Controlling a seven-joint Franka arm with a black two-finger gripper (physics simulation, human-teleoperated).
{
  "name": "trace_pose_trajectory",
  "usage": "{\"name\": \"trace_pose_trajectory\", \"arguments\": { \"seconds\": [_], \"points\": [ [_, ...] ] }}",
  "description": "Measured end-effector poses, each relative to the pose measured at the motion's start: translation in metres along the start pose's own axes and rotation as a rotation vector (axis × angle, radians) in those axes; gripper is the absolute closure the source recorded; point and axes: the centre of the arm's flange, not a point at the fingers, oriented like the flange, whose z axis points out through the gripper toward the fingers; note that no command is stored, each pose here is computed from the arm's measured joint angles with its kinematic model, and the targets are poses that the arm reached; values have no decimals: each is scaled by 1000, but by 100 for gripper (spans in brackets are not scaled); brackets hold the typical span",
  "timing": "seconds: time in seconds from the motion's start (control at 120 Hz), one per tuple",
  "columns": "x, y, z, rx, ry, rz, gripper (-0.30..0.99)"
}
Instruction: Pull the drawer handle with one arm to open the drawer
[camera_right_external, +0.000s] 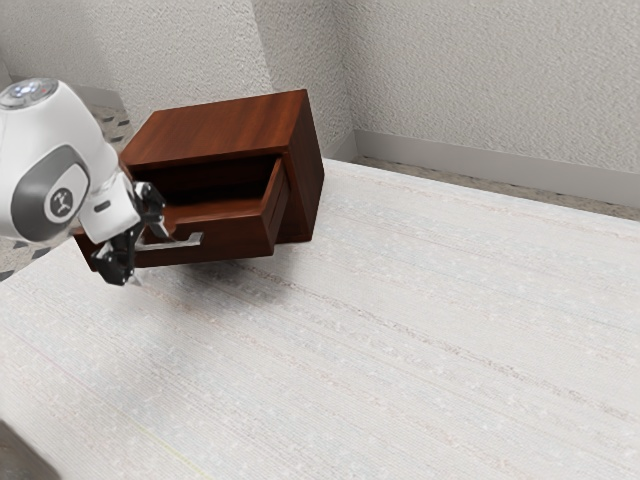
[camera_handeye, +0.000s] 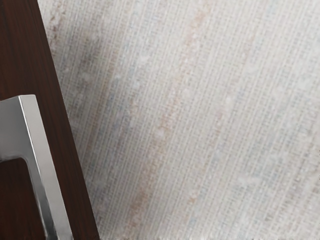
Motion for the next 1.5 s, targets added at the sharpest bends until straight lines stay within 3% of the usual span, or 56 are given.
{"name": "trace_pose_trajectory", "arguments": {
  "seconds": [0.225, 0.475, 0.8, 0.967, 1.5],
  "points": [
    [-16, 5, -29, 36, 5, -27, 1],
    [-42, 0, -117, 93, 11, -95, 0],
    [-41, 20, -186, -59, 41, -338, 0],
    [9, 24, -188, -121, 59, -329, 0],
    [15, 33, -185, -199, 35, -486, 0]
  ]
}}
